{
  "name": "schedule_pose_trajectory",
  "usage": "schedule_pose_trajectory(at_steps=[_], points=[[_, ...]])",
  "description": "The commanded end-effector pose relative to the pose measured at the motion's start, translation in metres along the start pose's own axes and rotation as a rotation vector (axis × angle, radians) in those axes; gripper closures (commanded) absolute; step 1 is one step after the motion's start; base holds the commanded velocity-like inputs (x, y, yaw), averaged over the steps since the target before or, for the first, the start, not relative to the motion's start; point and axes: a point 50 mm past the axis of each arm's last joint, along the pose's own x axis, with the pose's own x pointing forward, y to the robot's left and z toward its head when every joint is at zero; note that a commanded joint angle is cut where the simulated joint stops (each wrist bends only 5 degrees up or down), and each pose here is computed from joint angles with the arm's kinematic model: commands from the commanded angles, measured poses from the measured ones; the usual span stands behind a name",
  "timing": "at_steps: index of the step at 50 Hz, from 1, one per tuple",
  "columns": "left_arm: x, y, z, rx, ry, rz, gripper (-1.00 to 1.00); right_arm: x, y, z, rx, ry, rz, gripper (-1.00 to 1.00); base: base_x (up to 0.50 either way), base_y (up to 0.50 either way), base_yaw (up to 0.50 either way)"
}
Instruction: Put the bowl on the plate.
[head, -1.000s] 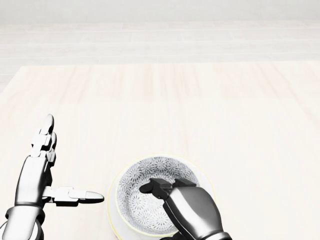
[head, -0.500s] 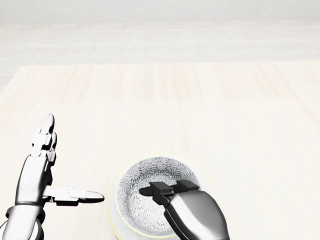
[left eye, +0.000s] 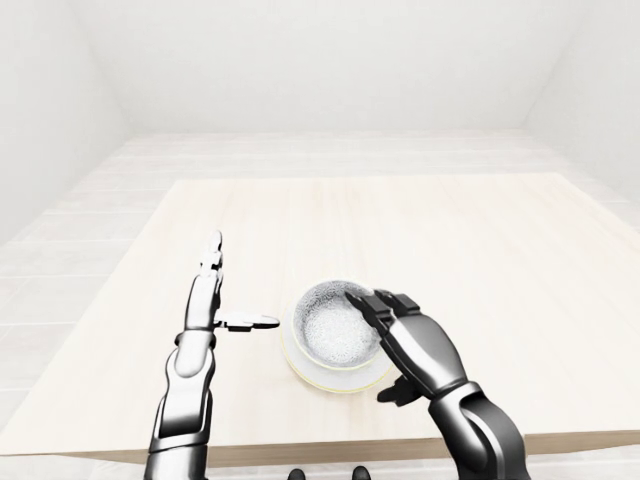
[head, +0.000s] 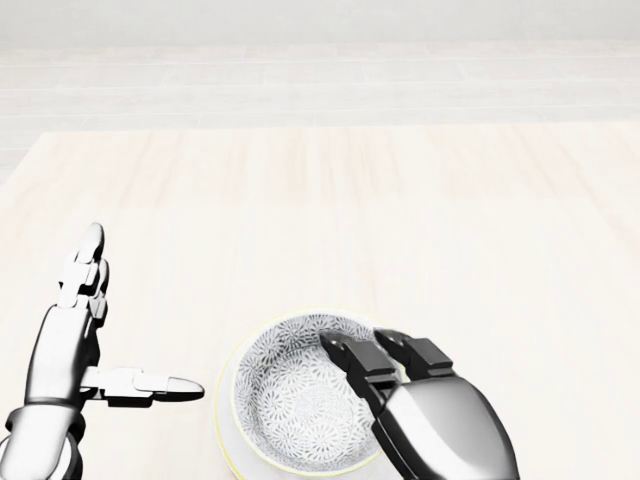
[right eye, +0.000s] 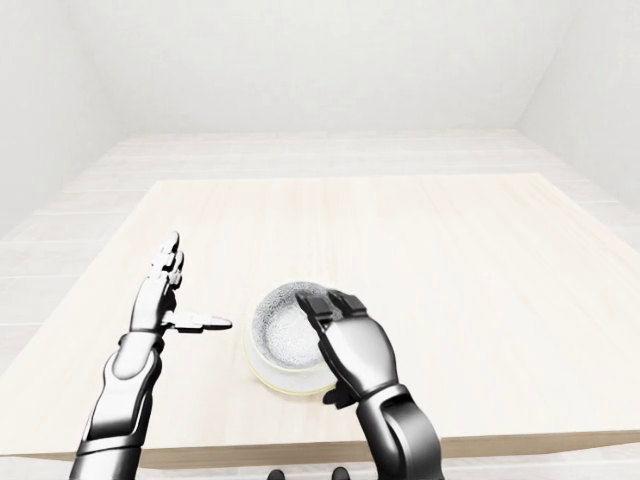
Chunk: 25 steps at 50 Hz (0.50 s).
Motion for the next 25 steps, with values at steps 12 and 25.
schedule_pose_trajectory(at_steps=[12, 25], points=[[-0.002, 0.007, 0.004, 0.011, -0.006, 0.006, -1.00, -0.042, -0.043, -0.039, 0.009, 0.227, -0.115, -1.00, 0.00, 0.00, 0.00], [-0.011, 0.014, 0.002, 0.013, 0.000, 0.017, -1.00, -0.061, -0.055, -0.063, 0.118, 0.352, -0.213, -1.00, 0.00, 0.00, 0.00]])
